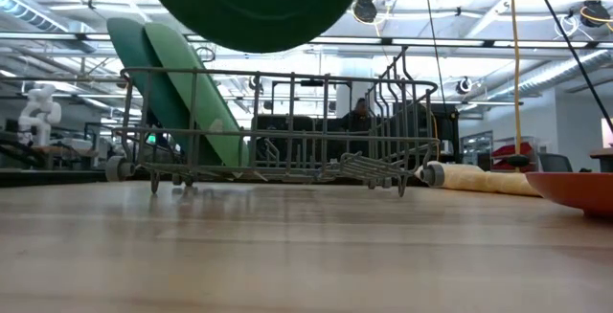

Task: Sort dishes
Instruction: Put the green plate into the dishwasher rack

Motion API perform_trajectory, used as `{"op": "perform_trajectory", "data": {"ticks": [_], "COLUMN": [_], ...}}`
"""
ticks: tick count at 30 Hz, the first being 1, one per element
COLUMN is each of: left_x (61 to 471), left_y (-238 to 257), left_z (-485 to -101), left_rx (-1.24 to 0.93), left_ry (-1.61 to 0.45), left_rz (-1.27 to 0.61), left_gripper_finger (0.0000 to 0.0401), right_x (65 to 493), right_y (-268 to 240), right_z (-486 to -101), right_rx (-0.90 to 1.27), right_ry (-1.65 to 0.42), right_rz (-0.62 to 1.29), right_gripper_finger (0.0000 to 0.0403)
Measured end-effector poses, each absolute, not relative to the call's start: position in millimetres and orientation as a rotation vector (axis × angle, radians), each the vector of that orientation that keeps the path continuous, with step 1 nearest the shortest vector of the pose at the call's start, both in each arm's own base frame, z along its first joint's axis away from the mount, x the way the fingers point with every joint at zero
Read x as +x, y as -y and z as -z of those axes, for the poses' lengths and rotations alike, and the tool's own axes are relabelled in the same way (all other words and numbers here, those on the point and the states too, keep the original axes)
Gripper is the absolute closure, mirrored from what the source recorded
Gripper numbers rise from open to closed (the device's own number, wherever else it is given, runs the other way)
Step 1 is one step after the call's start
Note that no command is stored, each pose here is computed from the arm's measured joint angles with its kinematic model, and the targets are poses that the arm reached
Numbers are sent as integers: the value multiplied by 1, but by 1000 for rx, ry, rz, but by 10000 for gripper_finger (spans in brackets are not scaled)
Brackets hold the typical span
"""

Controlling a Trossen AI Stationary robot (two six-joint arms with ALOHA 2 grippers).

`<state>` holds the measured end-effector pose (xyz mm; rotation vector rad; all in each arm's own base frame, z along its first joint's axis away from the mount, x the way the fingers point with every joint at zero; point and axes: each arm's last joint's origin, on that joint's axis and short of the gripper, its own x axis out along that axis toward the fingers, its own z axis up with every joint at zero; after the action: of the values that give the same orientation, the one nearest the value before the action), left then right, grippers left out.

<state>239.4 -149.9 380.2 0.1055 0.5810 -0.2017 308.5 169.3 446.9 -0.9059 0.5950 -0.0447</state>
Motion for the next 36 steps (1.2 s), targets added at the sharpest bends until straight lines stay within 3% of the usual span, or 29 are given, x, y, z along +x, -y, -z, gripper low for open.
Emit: {"op": "perform_trajectory", "data": {"ticks": [5,11,25,36], "left_x": [247,265,290,285], "left_y": [134,109,81,64], "left_z": [-386,-375,-329,-282], "left_rx": [68,-136,-410,-484], "left_ry": [-544,-456,-12,48], "left_rz": [31,-231,-577,-687], "left_gripper_finger": [386,386,386,386], "right_x": [269,237,229,233], "right_y": [-169,-170,-194,-211], "right_z": [-472,-485,-463,-448], "right_rx": [-902,-859,-879,-874], "right_ry": [-528,-490,-564,-591], "right_rz": [160,217,169,154], "right_gripper_finger": [244,245,245,245]}}
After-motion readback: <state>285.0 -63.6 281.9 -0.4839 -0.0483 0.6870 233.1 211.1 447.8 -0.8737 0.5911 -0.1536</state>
